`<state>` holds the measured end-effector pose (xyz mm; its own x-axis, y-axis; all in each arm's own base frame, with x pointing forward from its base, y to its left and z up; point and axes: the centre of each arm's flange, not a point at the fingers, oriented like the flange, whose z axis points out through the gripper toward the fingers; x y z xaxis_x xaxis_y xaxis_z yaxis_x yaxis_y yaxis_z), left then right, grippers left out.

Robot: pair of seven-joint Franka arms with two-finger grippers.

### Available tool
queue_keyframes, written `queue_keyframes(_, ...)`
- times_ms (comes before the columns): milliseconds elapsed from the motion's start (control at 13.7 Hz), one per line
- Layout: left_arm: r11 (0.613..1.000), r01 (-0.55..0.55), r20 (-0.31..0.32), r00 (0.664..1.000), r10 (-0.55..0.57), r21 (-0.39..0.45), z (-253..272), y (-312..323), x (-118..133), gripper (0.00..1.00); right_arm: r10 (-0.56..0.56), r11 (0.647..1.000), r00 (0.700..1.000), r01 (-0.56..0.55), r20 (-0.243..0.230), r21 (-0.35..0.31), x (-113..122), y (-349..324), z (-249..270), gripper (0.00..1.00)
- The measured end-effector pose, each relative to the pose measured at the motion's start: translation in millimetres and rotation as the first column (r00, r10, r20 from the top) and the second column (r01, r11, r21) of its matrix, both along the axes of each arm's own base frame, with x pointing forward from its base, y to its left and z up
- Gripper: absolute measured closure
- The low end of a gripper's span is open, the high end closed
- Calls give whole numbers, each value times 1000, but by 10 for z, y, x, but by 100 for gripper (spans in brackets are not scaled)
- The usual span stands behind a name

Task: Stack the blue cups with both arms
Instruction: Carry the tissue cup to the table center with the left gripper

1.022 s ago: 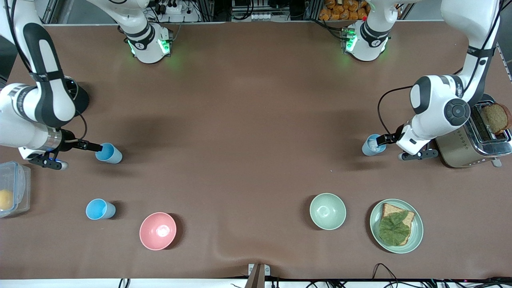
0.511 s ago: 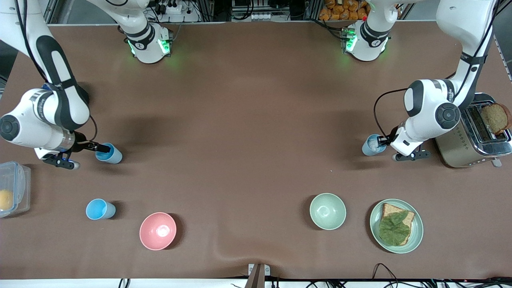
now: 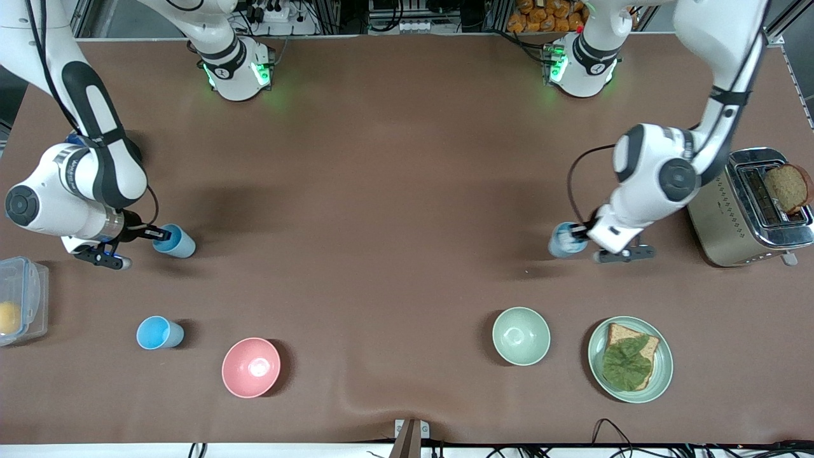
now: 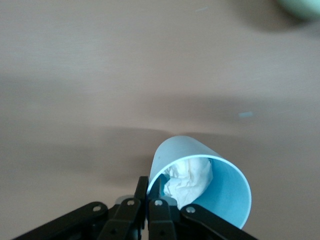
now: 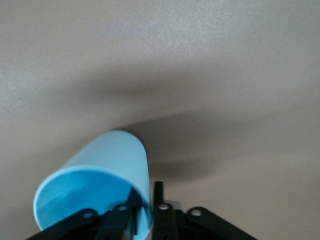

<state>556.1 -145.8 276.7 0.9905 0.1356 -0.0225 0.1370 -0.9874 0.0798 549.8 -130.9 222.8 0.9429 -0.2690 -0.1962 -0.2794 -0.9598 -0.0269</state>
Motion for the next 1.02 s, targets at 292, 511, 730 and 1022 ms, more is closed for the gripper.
queue_keyframes(292,995,-95,-11,995,95,-32,59,-1468,-310,97,-6,1000,999,7,-50,18,122,11,283,96)
queue_keyframes(511,986,-152,-33,988,150,-71,-16,-2609,-588,97,-30,999,997,31,-71,22,239,123,767,96)
queue_keyframes(730,980,-176,-63,983,170,-92,-240,-3355,-794,97,-21,1000,998,21,-53,15,270,430,1166,96)
queue_keyframes(1022,982,-167,-81,984,160,-91,-470,-3840,-1011,97,-17,1000,1000,17,-17,-6,425,911,1357,96)
